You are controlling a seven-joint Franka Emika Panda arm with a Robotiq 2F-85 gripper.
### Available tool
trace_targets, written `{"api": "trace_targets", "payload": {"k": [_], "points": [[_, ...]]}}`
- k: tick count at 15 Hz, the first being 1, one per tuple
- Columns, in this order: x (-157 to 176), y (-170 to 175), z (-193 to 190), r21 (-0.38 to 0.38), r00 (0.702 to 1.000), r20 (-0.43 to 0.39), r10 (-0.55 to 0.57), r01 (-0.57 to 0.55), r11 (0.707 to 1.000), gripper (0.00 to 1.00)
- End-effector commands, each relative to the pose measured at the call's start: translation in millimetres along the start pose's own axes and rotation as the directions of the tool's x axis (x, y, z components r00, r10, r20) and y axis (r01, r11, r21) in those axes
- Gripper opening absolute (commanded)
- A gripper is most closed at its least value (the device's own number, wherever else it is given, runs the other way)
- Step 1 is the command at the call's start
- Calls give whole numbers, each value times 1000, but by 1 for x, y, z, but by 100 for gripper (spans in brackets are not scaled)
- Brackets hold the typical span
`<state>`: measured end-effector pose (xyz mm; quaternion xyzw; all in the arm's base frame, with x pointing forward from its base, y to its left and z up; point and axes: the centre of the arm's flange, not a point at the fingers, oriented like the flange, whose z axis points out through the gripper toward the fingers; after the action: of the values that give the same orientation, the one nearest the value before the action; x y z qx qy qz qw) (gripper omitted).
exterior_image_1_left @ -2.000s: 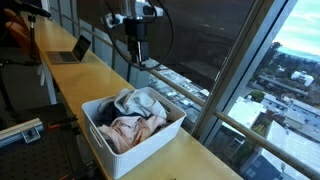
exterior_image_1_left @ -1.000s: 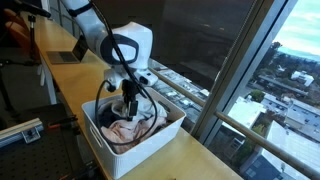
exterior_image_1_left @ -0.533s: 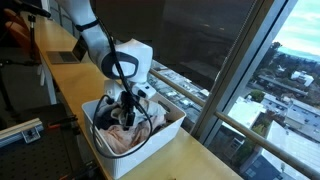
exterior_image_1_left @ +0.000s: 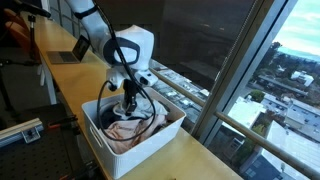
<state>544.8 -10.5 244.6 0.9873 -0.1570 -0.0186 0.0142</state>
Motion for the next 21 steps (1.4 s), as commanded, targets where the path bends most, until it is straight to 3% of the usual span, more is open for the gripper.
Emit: {"api": "trace_targets", "payload": {"k": [1,7,12,16,18,21], "points": [[-5,-8,-76,29,1000,-22,-8,9,1000,2],[-27,-62,-219,13,981,-165,-105,108,994,4],[-80,-165,-307,-62,911,-279,-303,298,952,4],[-143,-271,-323,-121,847,-265,-460,444,888,4],[-171,-317,-305,-132,829,-238,-506,489,862,4],[-195,-350,-265,-142,809,-191,-556,538,831,4]]}}
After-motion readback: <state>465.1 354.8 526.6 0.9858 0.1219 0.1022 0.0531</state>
